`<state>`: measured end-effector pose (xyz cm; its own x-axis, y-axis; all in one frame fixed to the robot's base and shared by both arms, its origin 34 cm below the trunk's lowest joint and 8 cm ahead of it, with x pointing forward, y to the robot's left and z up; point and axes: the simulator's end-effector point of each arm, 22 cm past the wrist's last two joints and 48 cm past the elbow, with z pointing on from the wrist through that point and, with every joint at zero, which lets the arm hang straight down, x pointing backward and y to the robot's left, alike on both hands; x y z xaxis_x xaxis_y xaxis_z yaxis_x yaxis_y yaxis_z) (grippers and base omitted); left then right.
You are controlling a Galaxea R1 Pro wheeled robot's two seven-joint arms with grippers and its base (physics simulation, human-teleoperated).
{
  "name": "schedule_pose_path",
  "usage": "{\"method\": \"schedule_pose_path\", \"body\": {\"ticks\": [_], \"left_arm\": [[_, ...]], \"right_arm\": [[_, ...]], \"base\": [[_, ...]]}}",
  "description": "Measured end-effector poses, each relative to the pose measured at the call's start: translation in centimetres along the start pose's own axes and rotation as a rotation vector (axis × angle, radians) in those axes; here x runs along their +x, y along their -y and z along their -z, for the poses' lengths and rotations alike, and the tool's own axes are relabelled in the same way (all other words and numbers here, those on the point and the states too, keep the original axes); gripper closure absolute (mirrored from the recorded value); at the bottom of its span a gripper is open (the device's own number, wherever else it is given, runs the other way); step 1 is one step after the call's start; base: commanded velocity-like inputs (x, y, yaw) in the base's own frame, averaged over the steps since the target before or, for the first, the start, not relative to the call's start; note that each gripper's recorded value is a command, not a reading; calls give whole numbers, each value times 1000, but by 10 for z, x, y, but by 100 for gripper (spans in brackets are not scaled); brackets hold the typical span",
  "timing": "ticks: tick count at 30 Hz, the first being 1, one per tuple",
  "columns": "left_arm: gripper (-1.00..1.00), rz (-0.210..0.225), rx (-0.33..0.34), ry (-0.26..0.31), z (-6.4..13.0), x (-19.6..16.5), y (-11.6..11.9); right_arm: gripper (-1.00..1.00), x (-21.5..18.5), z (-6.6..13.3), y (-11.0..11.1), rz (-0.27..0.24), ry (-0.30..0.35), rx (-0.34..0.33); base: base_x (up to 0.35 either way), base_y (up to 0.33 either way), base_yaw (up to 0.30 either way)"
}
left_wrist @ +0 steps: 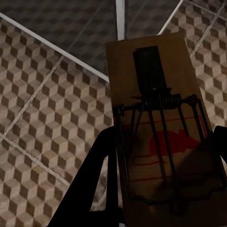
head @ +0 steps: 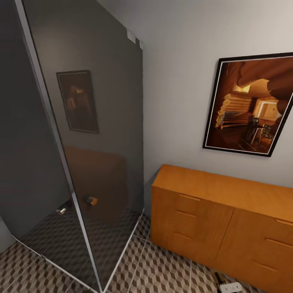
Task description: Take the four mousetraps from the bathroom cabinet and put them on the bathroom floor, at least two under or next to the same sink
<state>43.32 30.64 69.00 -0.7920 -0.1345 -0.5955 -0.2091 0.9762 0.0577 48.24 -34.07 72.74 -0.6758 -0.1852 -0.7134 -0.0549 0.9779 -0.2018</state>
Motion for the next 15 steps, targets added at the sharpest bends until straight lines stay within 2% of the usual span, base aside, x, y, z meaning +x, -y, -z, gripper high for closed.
{"method": "schedule_pose_path", "body": {"ticks": [15], "left_arm": [[100, 0, 0, -2, 0, 0, 0]], "right_arm": [[100, 0, 0, 0, 0, 0, 0]], "base": [[0, 0, 298]]}}
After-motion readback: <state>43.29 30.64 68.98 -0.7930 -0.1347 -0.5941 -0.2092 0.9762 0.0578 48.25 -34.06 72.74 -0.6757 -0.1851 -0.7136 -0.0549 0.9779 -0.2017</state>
